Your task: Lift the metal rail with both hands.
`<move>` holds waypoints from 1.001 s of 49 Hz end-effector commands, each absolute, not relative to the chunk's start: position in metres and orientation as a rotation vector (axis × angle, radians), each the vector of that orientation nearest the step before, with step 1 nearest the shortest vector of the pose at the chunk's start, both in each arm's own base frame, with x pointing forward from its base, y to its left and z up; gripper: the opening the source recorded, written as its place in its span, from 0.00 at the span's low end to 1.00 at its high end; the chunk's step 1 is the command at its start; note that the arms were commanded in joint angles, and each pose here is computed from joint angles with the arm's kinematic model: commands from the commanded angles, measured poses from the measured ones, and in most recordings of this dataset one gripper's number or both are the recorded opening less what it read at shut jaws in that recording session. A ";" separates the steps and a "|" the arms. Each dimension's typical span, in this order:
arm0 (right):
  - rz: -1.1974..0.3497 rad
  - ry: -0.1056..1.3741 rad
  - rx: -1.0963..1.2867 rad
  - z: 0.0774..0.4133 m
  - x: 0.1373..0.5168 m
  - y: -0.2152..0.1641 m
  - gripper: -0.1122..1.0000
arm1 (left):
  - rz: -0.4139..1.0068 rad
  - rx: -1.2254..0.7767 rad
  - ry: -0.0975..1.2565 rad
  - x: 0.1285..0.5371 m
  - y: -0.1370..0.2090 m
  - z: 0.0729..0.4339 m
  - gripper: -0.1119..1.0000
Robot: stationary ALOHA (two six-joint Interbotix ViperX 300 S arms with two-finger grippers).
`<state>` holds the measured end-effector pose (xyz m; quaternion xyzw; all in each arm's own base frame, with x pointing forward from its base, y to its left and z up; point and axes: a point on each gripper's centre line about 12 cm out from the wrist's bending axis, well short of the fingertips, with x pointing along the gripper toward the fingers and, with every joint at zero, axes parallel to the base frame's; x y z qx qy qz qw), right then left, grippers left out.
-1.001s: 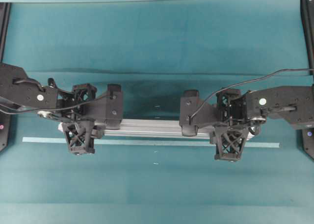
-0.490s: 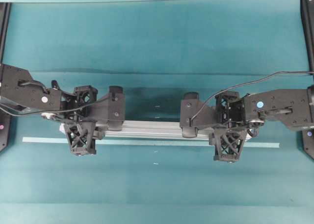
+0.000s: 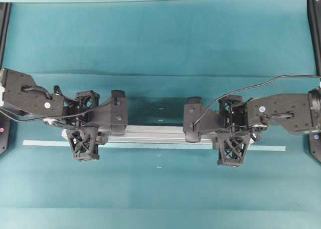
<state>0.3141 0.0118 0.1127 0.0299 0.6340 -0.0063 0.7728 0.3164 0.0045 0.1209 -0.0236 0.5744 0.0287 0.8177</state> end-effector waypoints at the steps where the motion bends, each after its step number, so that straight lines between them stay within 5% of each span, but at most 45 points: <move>1: -0.008 1.386 0.063 0.110 0.313 0.015 0.45 | 0.083 -0.079 1.208 0.318 0.008 0.124 0.38; 49: -0.026 1.373 0.085 0.106 0.311 0.011 0.45 | 0.070 -0.074 1.126 0.325 0.006 0.124 0.37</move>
